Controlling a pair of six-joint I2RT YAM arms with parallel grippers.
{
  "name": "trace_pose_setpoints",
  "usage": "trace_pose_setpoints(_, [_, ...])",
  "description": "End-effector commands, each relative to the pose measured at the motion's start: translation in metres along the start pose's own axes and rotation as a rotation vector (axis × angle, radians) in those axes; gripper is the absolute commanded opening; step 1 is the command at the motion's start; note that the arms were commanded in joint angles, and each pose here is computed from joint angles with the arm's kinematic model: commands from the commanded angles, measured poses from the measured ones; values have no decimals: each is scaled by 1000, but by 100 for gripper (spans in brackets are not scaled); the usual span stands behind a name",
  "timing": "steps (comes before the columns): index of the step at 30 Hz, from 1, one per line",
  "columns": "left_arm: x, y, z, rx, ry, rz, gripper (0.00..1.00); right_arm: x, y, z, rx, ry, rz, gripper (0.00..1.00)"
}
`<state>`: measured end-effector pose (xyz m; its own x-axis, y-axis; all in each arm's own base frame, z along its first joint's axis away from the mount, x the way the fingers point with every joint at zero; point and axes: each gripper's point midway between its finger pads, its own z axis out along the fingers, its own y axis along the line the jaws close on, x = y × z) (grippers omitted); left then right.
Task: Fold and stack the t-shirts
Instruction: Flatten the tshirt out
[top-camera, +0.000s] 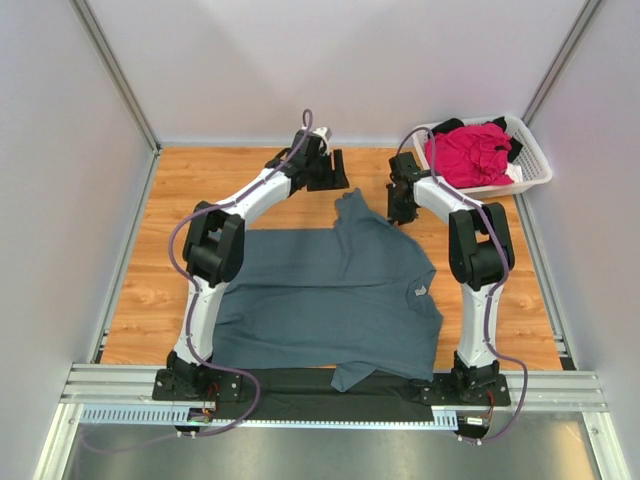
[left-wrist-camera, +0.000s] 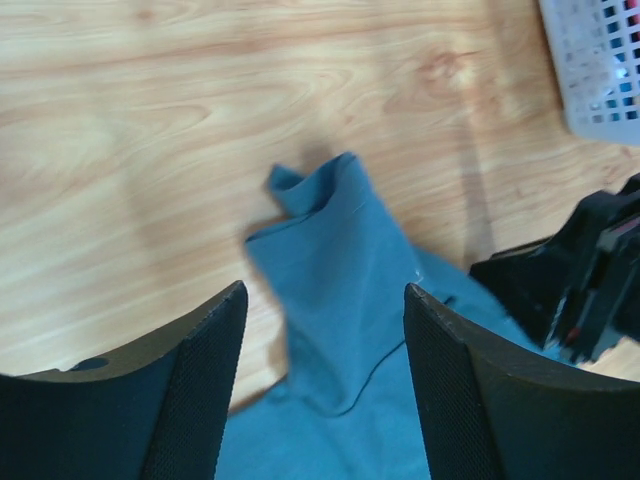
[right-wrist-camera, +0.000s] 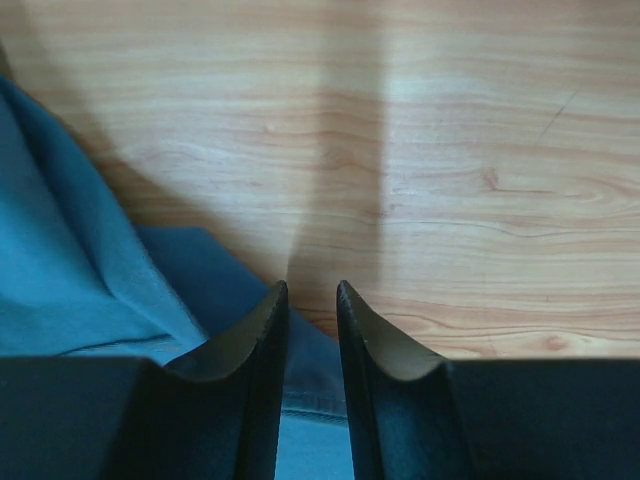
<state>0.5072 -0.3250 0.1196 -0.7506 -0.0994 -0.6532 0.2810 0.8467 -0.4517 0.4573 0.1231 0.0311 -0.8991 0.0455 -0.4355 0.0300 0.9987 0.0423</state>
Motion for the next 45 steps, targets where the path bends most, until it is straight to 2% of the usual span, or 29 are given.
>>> trace_pose_setpoints(1, [-22,-33,11,96,-61,-14,72,-20,18,-23,-104,-92,0,29])
trace_pose_setpoints(9, [2,-48,38,101,-15,14,73,-30,9,-32,-86,-121,13,33])
trace_pose_setpoints(15, [19,-42,53,46,1,42,73,-41,27,-45,-209,-139,4,34])
trace_pose_setpoints(18, [21,-34,59,14,3,31,69,-38,32,-39,-234,-123,3,34])
trace_pose_setpoints(20, [22,-34,61,13,3,27,63,-31,35,-35,-252,-94,3,33])
trace_pose_setpoints(23, [18,-37,62,22,-10,21,47,-28,36,-33,-254,-87,-2,33])
trace_pose_setpoints(26, [15,-37,61,17,-13,20,21,-29,36,-34,-260,-94,-11,33])
trace_pose_setpoints(27, [12,-38,59,17,-18,24,6,-31,37,-36,-260,-101,-13,33])
trace_pose_setpoints(28, [11,-37,57,4,-18,26,0,-34,38,-37,-262,-108,-18,33])
trace_pose_setpoints(40, [-15,-62,19,90,-52,81,0,-57,51,-47,-320,-163,18,34])
trace_pose_setpoints(45, [-11,-62,13,90,-43,92,0,-50,64,-32,-365,-124,27,34])
